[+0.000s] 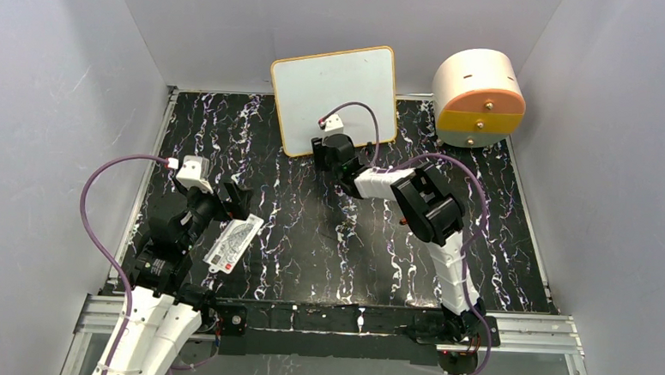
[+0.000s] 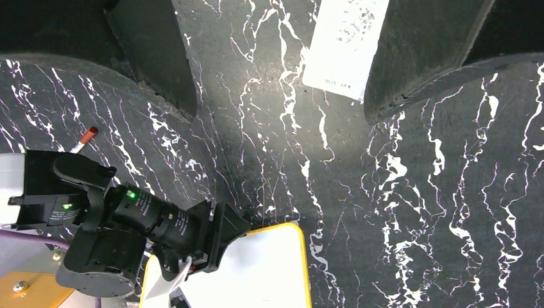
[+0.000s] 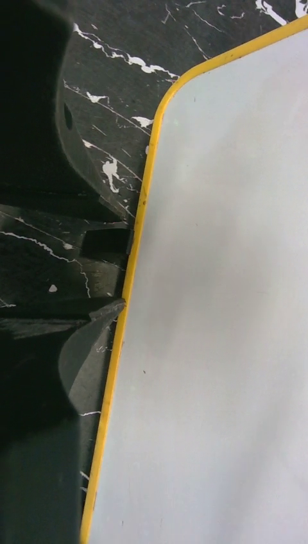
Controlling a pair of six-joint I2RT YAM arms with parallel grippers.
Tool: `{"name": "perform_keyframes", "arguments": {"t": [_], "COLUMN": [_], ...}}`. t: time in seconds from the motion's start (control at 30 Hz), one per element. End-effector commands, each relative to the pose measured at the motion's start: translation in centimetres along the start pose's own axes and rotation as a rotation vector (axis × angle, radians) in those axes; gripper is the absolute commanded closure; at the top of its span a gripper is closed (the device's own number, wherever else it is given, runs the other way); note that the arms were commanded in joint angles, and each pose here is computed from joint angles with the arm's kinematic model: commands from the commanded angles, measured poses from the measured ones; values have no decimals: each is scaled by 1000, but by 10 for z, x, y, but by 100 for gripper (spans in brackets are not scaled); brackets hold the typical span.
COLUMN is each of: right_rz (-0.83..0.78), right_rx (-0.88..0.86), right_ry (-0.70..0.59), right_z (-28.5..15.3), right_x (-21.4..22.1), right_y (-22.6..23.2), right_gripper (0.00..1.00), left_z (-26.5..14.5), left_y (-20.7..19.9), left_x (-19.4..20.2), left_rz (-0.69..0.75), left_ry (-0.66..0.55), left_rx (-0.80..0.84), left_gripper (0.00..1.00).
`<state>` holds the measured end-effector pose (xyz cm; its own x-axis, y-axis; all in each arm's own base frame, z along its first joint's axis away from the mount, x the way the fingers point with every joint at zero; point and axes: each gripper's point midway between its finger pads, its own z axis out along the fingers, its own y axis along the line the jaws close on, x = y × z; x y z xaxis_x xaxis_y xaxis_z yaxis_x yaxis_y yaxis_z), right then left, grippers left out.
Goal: Write a sentence on the whiteboard
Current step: Move the whiteboard stand to the center of the board.
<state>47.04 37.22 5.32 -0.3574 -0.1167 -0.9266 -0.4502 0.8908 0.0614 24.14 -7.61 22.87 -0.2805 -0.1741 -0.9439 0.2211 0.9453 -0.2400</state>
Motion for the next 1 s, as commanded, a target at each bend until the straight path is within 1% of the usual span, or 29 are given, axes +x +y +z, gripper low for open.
{"name": "perform_keyframes", "arguments": {"t": [0.0, 0.2, 0.3, 0.33, 0.5, 0.77, 0.97], "right_rz": [-1, -7, -13, -15, -26, -28, -12], "right_rx": [35, 27, 29, 27, 29, 20, -1], "right_ry": [-51, -31, -15, -6, 8, 57, 97], "right_z": [10, 5, 0, -3, -19, -56, -91], "right_x": [-21, -15, -9, -4, 1, 16, 34], "right_y": [1, 2, 2, 2, 6, 19, 32], "right_gripper": [49, 67, 73, 77, 90, 100, 100], "left_z": [-4, -4, -5, -5, -5, -6, -8], "left_y": [-6, -6, -6, -6, -6, -2, 1], "left_x": [-12, -12, -13, -13, -12, -14, -16], "left_rz": [15, 17, 17, 17, 17, 18, 16], "left_ry": [-27, -28, -32, -30, -30, -37, -47], "left_rx": [22, 24, 26, 25, 24, 1, -17], "left_gripper": [2, 2, 2, 2, 2, 2, 2]}}
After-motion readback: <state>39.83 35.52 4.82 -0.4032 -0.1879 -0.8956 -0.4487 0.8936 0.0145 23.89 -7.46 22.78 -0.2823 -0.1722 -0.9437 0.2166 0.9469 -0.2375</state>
